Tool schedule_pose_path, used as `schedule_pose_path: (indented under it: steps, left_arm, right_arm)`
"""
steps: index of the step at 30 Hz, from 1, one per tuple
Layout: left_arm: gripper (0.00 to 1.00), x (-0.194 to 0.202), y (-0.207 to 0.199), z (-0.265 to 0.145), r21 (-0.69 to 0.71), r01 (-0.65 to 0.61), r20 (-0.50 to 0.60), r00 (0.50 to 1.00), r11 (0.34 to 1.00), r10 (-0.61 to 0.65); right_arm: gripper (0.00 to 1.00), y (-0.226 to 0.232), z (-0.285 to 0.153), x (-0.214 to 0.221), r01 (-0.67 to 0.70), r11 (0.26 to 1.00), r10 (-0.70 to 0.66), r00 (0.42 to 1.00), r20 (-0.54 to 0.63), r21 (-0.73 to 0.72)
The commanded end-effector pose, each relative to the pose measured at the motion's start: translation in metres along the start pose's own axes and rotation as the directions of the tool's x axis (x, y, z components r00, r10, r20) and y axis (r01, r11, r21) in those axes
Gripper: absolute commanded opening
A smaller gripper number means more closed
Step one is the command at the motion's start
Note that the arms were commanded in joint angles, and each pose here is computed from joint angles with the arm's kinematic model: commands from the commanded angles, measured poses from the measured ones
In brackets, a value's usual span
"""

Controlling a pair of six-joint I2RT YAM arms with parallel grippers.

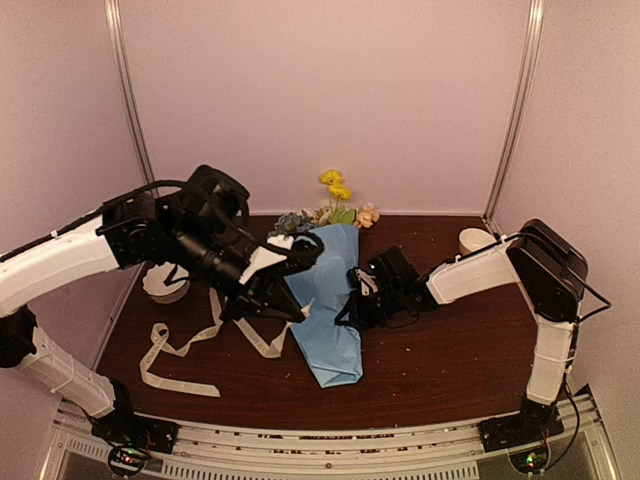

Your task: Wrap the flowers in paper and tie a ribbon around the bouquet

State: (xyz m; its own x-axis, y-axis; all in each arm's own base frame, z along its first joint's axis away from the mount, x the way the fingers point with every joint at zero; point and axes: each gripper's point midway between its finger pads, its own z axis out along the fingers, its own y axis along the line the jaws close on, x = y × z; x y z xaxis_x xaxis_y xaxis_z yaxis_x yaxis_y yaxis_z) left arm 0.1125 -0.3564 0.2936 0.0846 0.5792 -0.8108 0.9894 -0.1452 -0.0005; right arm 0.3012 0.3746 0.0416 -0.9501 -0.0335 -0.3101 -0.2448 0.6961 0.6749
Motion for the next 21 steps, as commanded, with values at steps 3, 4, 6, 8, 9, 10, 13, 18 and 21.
schedule_pose_path:
  steps: [3, 4, 6, 8, 9, 10, 13, 18, 21]
  left_arm:
    - [0.02, -0.017, -0.002, 0.081, 0.177, -0.064, -0.039, 0.997, 0.982, 0.072]
    - [0.12, -0.022, -0.002, 0.094, 0.204, -0.061, -0.037, 0.997, 0.977, 0.07]
    - [0.38, -0.035, 0.002, 0.114, 0.202, -0.061, -0.026, 0.997, 0.978, 0.068]
    - [0.6, -0.042, 0.015, 0.127, 0.146, -0.047, -0.019, 0.999, 0.988, 0.051]
    - [0.71, -0.045, 0.024, 0.13, 0.106, -0.039, -0.01, 0.999, 0.994, 0.041]
    - [0.78, -0.045, 0.032, 0.131, 0.064, -0.033, -0.012, 0.999, 0.997, 0.034]
    - [0.88, -0.039, 0.056, 0.122, -0.033, 0.036, -0.004, 0.999, 0.999, -0.036]
    - [0.85, 0.003, 0.136, 0.072, -0.232, 0.421, 0.15, 0.906, 0.877, -0.396]
    - [0.79, 0.075, 0.185, 0.039, -0.295, 0.711, 0.295, 0.703, 0.638, -0.648]
  right_arm:
    - [0.0, 0.019, -0.011, -0.02, 0.054, 0.998, -0.053, 0.996, 0.067, -0.025]
    - [0.0, 0.02, -0.011, -0.02, 0.055, 0.998, -0.053, 0.996, 0.067, -0.025]
    - [0.0, 0.02, -0.012, -0.021, 0.057, 0.998, -0.055, 0.996, 0.069, -0.024]
    - [0.0, 0.021, -0.013, -0.021, 0.06, 0.998, -0.058, 0.996, 0.071, -0.022]
    - [0.0, 0.02, -0.014, -0.021, 0.061, 0.998, -0.059, 0.996, 0.072, -0.02]
    - [0.0, 0.021, -0.014, -0.021, 0.062, 0.998, -0.061, 0.996, 0.072, -0.019]
    - [0.0, 0.019, -0.014, -0.02, 0.061, 0.998, -0.06, 0.996, 0.069, -0.015]
    - [0.0, 0.019, -0.013, -0.02, 0.057, 0.998, -0.055, 0.996, 0.072, -0.023]
    - [0.0, 0.02, -0.013, -0.021, 0.056, 0.998, -0.053, 0.996, 0.077, -0.028]
